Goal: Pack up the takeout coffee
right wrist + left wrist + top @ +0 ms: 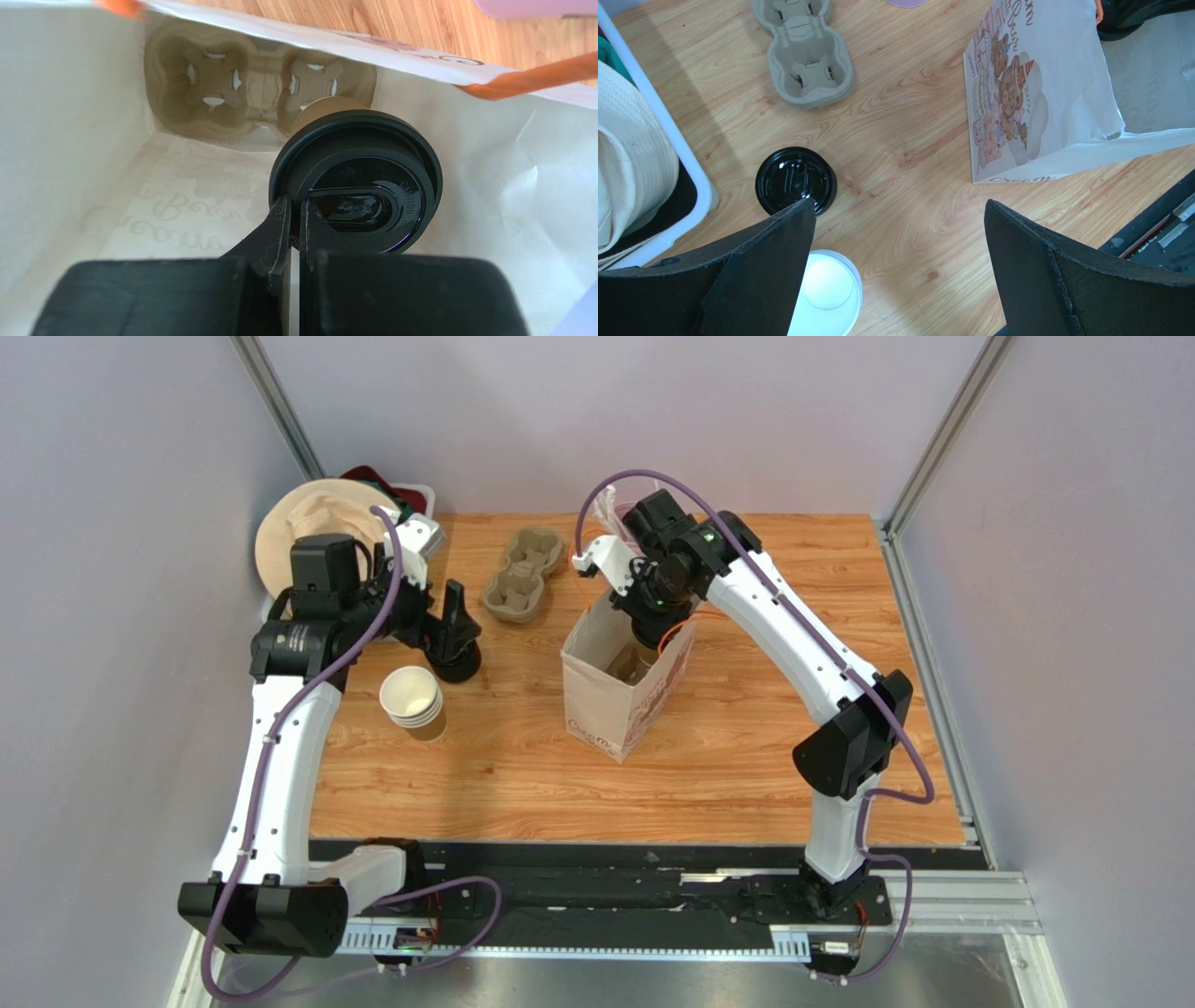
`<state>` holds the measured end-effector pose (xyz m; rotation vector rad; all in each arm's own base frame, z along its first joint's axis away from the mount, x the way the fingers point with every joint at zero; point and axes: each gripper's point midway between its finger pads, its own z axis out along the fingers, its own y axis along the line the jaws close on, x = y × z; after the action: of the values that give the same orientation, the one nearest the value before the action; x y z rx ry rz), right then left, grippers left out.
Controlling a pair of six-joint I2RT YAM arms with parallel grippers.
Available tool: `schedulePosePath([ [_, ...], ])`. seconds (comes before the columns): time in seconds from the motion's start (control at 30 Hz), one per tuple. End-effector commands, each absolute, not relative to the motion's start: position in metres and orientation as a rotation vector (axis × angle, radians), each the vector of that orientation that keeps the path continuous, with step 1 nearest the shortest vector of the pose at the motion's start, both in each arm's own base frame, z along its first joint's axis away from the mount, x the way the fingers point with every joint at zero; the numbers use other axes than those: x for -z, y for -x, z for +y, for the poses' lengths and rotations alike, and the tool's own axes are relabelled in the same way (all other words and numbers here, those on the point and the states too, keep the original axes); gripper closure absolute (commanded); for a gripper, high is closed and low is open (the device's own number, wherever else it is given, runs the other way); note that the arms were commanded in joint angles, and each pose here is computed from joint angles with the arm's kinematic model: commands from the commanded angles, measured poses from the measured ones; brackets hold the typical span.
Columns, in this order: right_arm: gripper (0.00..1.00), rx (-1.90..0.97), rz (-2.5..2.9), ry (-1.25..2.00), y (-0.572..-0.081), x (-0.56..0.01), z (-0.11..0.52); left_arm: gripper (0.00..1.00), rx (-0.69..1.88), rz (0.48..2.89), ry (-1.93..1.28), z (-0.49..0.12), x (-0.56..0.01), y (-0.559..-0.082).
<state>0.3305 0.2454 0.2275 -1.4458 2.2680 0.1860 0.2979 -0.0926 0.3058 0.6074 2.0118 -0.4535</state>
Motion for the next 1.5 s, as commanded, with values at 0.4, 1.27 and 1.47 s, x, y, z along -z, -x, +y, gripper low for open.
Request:
schedulePosePath([
  [0.4, 1.00, -0.272, 2.363, 1.467, -0.326, -0.207, 0.245, 0.01, 0.455, 1.953, -0.607, -0.094, -0.320, -0.296],
  [1.27, 1.00, -0.306, 2.378, 1.321, -0.345, -0.226, 0.251, 0.01, 0.457, 1.946, -0.600, -0.093, -0.321, -0.296],
  [1.47, 1.00, -0.326, 2.370, 1.251, -0.358, -0.233, 0.253, 0.01, 0.458, 1.945, -0.600, -0.093, -0.321, -0.295],
])
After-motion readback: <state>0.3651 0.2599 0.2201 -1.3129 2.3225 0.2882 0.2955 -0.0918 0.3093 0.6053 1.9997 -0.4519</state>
